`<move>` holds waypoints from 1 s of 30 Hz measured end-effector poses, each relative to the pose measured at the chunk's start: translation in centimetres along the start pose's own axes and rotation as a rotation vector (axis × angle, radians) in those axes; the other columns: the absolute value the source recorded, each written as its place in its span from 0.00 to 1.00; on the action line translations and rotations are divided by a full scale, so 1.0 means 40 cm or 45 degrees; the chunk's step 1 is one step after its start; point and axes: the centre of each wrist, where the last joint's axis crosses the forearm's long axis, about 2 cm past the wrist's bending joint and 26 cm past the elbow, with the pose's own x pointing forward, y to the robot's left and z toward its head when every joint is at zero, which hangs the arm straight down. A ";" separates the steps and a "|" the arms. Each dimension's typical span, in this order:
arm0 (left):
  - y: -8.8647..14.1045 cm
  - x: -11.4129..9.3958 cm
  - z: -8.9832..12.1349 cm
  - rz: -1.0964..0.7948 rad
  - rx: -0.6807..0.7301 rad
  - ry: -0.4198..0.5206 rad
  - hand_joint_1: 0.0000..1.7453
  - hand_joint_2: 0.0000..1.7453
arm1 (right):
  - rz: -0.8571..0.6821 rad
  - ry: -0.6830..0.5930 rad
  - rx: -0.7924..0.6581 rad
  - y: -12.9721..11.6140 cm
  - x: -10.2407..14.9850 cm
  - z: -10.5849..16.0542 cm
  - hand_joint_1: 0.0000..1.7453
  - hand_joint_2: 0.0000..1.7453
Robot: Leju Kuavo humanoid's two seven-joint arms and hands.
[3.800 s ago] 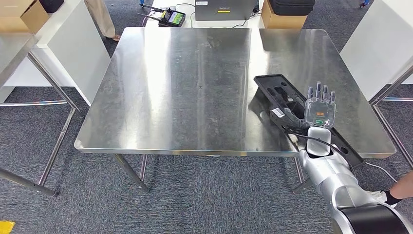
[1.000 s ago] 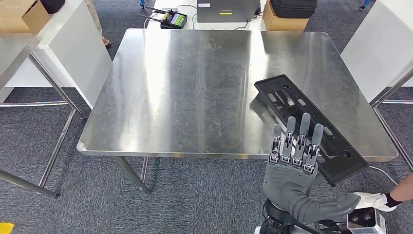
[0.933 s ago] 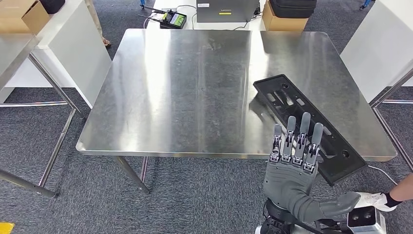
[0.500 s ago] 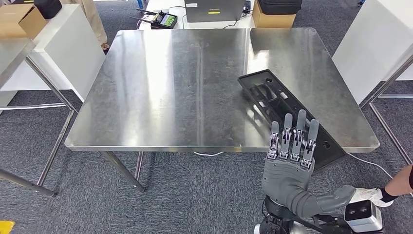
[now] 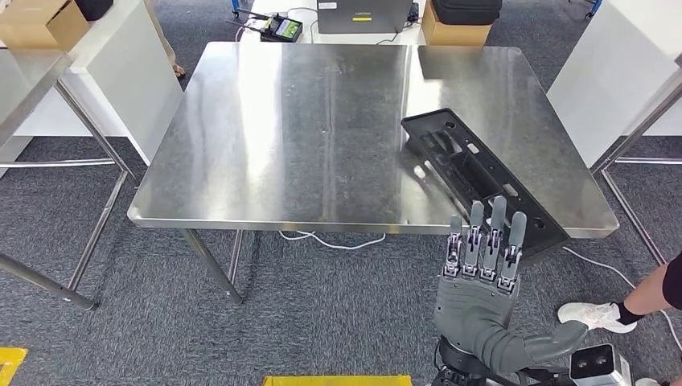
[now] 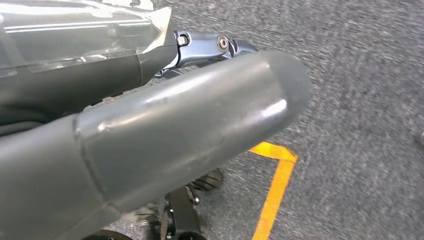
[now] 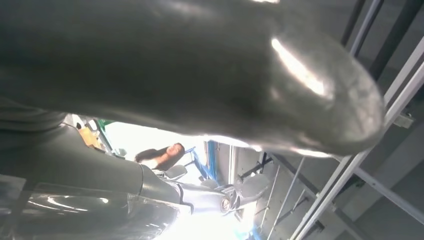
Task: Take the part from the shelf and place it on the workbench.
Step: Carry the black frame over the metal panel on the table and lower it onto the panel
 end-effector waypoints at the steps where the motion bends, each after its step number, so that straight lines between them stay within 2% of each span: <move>1: 0.000 0.000 0.000 0.000 0.000 0.000 0.00 0.00 | 0.002 -0.001 -0.002 -0.001 0.001 0.001 0.00 0.00; 30: 0.000 0.003 -0.002 -0.011 -0.024 -0.015 0.00 0.00 | 0.044 -0.027 -0.018 -0.012 0.015 -0.006 0.00 0.00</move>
